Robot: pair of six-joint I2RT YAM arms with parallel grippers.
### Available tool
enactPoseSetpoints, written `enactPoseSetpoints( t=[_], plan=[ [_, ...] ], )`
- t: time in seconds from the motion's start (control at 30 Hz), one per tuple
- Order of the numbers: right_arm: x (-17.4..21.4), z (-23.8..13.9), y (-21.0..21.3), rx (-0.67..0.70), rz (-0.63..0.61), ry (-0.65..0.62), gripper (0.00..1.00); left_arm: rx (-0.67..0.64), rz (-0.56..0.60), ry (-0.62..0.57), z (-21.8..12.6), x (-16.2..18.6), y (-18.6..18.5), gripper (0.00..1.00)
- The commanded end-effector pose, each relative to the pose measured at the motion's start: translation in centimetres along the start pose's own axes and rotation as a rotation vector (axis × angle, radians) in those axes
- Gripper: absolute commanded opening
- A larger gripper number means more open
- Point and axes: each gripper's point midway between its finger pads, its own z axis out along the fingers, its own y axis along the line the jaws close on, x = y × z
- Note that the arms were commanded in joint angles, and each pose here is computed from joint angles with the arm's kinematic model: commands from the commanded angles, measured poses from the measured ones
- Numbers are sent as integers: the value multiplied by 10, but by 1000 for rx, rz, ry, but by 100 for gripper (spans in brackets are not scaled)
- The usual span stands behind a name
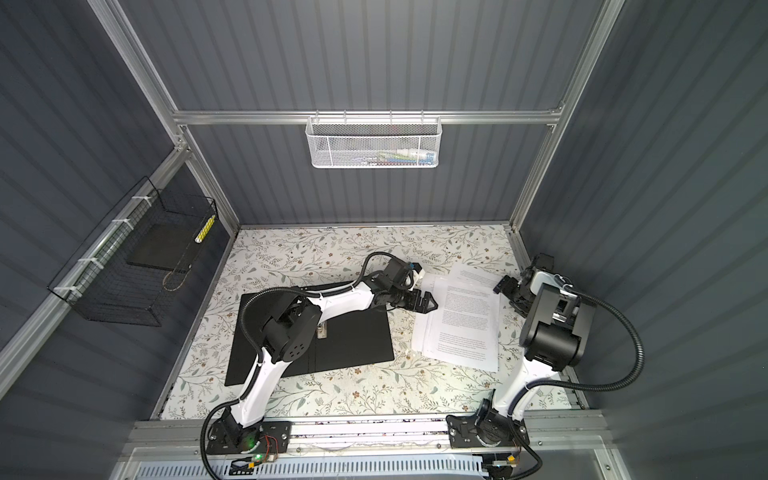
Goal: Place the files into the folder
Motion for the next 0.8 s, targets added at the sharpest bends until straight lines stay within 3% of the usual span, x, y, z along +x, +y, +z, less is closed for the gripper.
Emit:
enactPoseSetpoints(
  t=[0.0,0.5,0.6,0.77],
  plan=[
    [10,-1,13,-48,-3,47,88,10,-15,34,9,5,6,99],
    [41,-14,54,-243,3,71,87,41,-30,41,14,5,3,99],
    [39,-27,52,-191,-26,22,88,34,-22,21,6,0,-2,99],
    [17,-35,17,27,-53,-70,92,-21,17,-23,-16,-14,-6,99]
  ],
)
